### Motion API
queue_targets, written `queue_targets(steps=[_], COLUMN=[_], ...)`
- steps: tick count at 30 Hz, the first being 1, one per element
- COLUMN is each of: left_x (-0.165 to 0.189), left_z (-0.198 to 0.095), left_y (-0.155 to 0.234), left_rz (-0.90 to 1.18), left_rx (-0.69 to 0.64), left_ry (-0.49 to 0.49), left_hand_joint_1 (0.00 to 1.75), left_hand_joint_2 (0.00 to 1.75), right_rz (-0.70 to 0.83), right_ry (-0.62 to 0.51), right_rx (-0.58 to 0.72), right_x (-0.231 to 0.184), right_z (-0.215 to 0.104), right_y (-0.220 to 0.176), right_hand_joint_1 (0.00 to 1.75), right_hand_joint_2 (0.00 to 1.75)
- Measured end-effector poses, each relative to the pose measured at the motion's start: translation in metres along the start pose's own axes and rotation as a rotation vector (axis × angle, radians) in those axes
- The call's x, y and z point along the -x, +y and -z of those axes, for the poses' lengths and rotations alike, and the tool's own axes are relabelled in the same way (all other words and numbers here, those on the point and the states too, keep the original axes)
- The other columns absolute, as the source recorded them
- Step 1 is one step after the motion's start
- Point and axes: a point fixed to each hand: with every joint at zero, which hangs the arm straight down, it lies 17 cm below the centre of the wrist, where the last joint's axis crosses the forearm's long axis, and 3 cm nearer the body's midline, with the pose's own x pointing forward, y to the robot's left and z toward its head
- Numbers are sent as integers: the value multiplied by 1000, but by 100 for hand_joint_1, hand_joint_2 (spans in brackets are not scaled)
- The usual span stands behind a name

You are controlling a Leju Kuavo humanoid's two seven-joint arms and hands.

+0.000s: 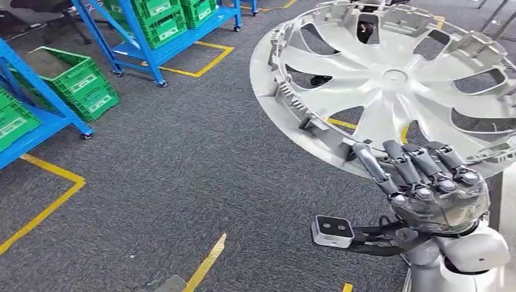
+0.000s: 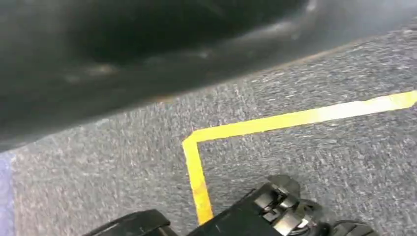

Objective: Take the parts from the cabinet and place them on the table.

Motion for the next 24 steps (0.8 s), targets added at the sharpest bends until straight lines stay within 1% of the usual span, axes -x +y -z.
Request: queue_targets(steps=[4,9,13,19,24], left_x=[-5,0,3,-4,0], left_z=[2,0,2,3,1], left_y=[2,-1,6,2,-1], left_rz=[6,6,14,14,15], left_rx=[-1,6,-3,3,10], left_ry=[-9,0,2,-5,1], left_hand_joint_1=[0,0,0,0,0], left_hand_joint_2=[0,0,0,0,0], right_rz=[-2,2,-1,-2,1], right_ry=[2,2,3,4,4], right_rx=[-11,-21,-24,-32,-35], right_x=[1,0,1,2,1], right_z=[-3,-5,-6,-8,-9], right_y=[1,4,4,5,7], right_hand_joint_1=[175,175,175,175,175], right_hand_joint_2=[175,175,175,175,175])
